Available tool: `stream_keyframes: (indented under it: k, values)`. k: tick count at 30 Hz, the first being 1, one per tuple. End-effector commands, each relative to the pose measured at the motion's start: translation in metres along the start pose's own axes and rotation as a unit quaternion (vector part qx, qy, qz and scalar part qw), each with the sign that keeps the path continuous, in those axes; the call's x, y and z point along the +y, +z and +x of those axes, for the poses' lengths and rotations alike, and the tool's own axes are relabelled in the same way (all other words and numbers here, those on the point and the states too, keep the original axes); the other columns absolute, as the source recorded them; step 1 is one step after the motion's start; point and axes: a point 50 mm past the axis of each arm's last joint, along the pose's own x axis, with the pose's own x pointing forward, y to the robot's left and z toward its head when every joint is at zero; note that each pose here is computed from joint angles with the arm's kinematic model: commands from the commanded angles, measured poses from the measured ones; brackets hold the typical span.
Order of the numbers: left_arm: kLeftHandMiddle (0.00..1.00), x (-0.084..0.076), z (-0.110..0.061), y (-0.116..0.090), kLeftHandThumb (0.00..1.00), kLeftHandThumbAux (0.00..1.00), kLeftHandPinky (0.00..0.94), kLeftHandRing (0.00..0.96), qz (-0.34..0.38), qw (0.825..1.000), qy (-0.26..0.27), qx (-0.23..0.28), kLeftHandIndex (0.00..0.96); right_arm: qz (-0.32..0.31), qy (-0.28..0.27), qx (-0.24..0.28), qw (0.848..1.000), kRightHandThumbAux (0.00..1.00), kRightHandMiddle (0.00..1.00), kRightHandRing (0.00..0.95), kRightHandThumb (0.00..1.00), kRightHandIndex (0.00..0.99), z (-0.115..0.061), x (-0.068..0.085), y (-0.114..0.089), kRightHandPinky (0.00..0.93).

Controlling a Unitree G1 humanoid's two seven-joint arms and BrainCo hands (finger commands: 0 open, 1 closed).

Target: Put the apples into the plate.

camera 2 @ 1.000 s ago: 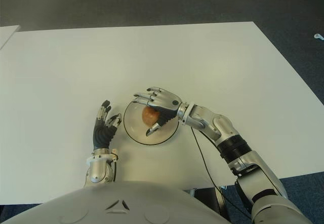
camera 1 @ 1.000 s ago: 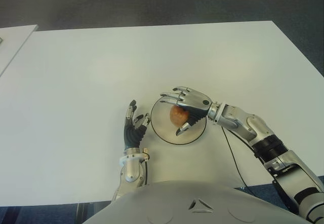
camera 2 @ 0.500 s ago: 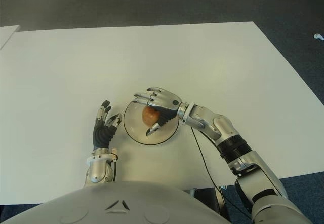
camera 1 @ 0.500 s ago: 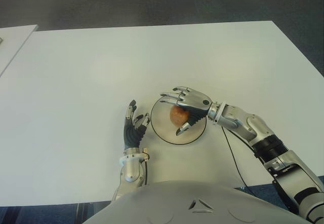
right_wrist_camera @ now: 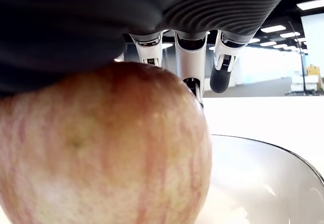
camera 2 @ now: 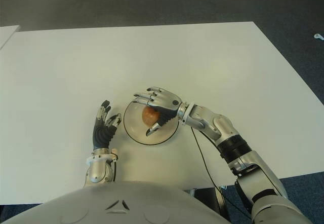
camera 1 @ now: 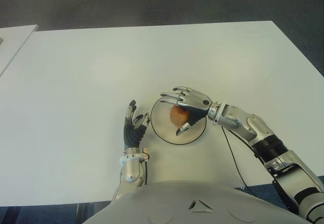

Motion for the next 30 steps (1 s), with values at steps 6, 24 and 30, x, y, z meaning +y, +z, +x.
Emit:
stream_keyframes:
  k: [6, 24, 30]
  values:
    - [0.040, -0.020, -0.005, 0.005, 0.000, 0.720, 0.048, 0.019, -0.028, 1.000, -0.009, 0.001, 0.051, -0.025, -0.086, -0.015, 0.996, 0.295, 0.000, 0.000, 0.063, 0.000, 0.000, -0.055, -0.005, 0.000]
    - [0.053, -0.020, 0.006, -0.008, 0.000, 0.636, 0.052, 0.034, -0.016, 1.000, -0.024, 0.001, 0.067, 0.001, -0.045, -0.006, 0.999, 0.294, 0.000, 0.000, 0.056, 0.000, -0.005, -0.028, 0.000, 0.000]
    - [0.047, -0.018, 0.005, -0.011, 0.000, 0.665, 0.055, 0.027, -0.026, 0.999, -0.022, 0.001, 0.068, -0.008, -0.045, -0.001, 0.999, 0.296, 0.000, 0.000, 0.063, 0.000, -0.004, -0.033, -0.001, 0.000]
